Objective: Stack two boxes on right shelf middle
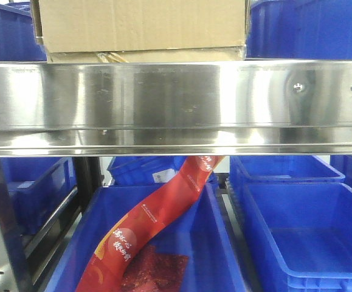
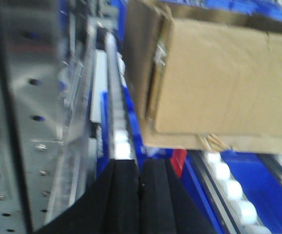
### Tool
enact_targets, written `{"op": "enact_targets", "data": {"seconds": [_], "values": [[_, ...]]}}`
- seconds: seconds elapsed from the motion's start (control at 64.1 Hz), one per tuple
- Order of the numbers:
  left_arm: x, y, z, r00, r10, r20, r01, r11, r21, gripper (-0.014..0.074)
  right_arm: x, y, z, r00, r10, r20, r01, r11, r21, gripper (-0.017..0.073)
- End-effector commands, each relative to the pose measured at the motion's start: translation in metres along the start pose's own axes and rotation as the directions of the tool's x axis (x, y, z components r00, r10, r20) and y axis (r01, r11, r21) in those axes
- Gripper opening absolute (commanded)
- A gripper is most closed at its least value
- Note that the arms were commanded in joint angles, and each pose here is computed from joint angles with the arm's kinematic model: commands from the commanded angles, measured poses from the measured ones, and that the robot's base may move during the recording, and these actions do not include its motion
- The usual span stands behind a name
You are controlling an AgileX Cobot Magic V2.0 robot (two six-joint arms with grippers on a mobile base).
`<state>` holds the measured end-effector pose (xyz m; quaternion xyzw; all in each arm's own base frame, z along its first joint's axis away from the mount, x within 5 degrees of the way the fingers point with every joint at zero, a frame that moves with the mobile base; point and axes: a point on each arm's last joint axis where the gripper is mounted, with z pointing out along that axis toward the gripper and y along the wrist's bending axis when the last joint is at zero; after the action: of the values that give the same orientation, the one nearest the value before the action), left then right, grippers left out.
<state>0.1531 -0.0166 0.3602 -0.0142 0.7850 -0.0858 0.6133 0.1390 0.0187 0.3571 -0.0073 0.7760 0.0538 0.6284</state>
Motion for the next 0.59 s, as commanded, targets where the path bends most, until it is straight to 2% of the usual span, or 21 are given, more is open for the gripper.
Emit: {"op": "enact_targets", "data": {"seconds": [0.0, 0.234, 0.577], "values": [[-0.002, 0.001, -0.009, 0.999, -0.012, 0.034, 0.013, 1.0, -0.002, -0.0111, 0.005, -0.006, -0.015, 0.998, -0.008, 0.064, 0.006, 1.0, 0.022, -0.0165], [-0.003, 0.0, -0.014, 0.999, -0.012, 0.044, 0.012, 1.0, 0.0, -0.0111, 0.004, -0.008, -0.038, 0.99, 0.0, 0.141, -0.003, 1.0, 0.027, -0.0165], [-0.003, 0.0, -0.014, 0.999, -0.012, 0.044, 0.012, 1.0, 0.0, -0.0111, 0.002, -0.008, -0.04, 0.986, 0.0, 0.165, -0.003, 1.0, 0.019, -0.0165]]}}
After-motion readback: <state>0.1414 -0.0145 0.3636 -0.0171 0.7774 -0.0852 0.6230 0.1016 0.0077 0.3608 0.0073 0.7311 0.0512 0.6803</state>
